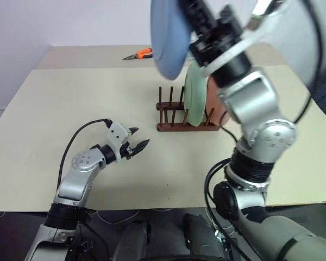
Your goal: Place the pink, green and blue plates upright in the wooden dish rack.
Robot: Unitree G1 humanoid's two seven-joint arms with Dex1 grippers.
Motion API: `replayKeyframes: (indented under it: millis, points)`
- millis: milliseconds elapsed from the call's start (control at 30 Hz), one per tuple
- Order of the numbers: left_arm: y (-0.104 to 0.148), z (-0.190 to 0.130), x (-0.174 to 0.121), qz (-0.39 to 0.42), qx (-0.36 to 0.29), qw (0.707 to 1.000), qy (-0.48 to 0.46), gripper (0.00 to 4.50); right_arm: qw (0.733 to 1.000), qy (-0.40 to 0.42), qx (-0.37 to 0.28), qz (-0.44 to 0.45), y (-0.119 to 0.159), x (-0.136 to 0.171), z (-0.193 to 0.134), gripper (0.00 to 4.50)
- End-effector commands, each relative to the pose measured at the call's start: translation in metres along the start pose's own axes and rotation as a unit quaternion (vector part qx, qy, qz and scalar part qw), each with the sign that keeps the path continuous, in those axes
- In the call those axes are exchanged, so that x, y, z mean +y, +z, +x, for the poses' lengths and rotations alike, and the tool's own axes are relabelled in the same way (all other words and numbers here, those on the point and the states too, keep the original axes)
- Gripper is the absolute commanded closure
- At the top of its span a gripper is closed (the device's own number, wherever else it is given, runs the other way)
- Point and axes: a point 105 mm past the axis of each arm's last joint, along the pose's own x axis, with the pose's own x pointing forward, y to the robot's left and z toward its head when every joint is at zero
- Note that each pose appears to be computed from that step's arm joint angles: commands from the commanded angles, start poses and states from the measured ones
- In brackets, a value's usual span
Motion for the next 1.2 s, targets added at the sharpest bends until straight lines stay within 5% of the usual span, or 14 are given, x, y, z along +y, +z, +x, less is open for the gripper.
replayKeyframes:
  millis: [33, 667, 767, 967, 1200]
  points:
    - [0.014, -0.008, 0.008, 0.009, -0.03, 0.999, 0.016, 1.42, 0.999, -0.036, 0.003, 0.014, -0.008, -0.016, 0.003, 4.46]
    - [0.016, -0.013, 0.003, -0.017, -0.039, 0.999, 0.02, 1.42, 0.991, -0.13, 0.018, 0.031, -0.031, -0.065, -0.005, 4.46]
    - [0.017, -0.013, 0.003, -0.018, -0.04, 0.999, 0.02, 1.42, 0.99, -0.141, 0.019, 0.018, -0.032, -0.072, -0.003, 3.42]
    - [0.016, -0.016, 0.002, -0.019, -0.037, 0.999, 0.023, 1.42, 0.99, -0.131, 0.022, -0.045, -0.027, -0.073, 0.001, 0.31]
    - [0.015, -0.017, 0.002, -0.018, -0.033, 0.999, 0.028, 1.42, 0.955, -0.012, -0.001, -0.296, 0.02, -0.022, -0.004, 0.06]
